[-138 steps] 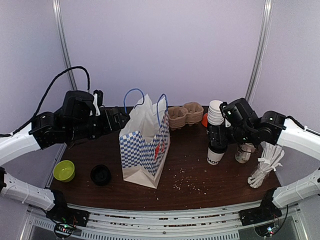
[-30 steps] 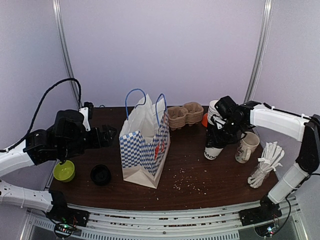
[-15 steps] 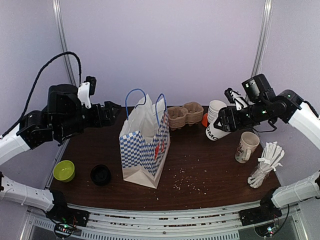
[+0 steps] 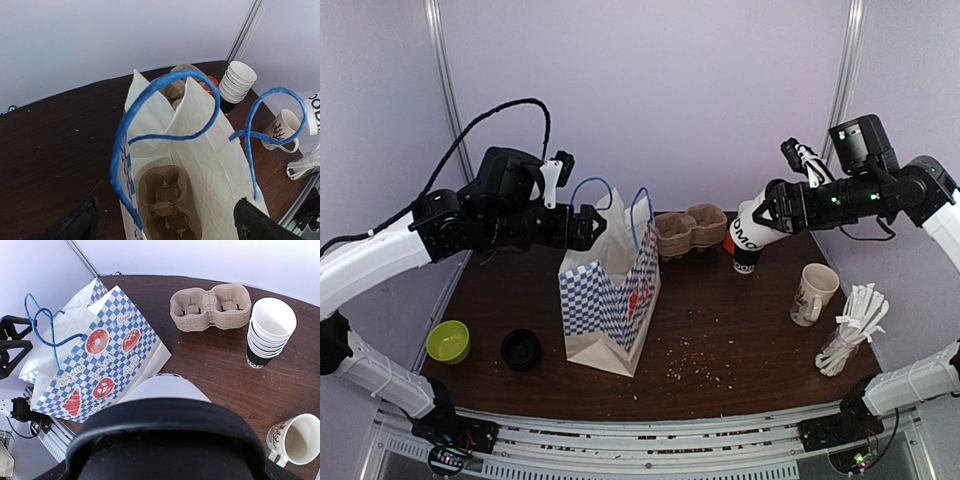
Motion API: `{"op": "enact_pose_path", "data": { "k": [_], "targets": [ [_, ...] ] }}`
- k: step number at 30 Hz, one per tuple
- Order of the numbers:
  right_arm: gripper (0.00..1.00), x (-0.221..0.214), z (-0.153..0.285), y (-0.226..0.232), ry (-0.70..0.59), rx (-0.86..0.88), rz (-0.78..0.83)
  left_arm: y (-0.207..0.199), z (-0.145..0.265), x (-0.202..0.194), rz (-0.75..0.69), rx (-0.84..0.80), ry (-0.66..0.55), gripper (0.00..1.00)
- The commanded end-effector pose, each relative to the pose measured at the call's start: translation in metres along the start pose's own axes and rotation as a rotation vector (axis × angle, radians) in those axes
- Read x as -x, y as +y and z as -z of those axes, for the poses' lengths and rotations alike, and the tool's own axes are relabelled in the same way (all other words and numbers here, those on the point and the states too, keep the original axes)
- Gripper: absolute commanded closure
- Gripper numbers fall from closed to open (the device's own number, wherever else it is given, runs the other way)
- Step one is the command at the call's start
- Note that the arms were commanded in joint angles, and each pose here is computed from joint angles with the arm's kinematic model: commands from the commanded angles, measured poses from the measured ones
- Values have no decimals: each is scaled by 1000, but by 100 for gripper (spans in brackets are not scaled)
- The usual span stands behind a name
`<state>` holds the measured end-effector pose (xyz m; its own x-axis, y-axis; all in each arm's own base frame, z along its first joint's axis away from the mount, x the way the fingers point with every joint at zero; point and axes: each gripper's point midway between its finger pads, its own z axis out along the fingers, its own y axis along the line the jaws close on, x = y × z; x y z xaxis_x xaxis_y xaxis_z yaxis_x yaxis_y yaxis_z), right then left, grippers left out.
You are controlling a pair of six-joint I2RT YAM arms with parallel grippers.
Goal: Pack the takeout coffee
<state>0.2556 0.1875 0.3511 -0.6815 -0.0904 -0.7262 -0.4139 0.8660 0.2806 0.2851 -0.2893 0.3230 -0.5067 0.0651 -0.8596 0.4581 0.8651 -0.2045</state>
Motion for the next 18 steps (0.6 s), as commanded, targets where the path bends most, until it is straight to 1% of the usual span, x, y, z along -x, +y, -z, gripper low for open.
{"op": "enact_pose_path", "data": {
  "k": [1, 5, 11, 12, 16, 18],
  "targets": [
    [14, 13, 3, 12, -19, 42, 20, 4, -7, 7, -56, 15, 13, 5],
    [14, 24, 5, 18, -46, 61, 21, 5, -15, 5, -107, 22, 26, 14],
    [14, 34, 9, 22, -69, 71, 24, 0, -29, -1, -169, 10, 70, 25],
    [14, 34, 9, 22, -70, 69, 25, 0, -30, -1, -174, 15, 73, 28],
    [14, 37, 13, 24, -79, 74, 28, 2, -33, 0, -193, 29, 73, 48],
    [14, 38, 16, 25, -86, 78, 30, 3, -33, 1, -203, 38, 70, 54]
  ]
}}
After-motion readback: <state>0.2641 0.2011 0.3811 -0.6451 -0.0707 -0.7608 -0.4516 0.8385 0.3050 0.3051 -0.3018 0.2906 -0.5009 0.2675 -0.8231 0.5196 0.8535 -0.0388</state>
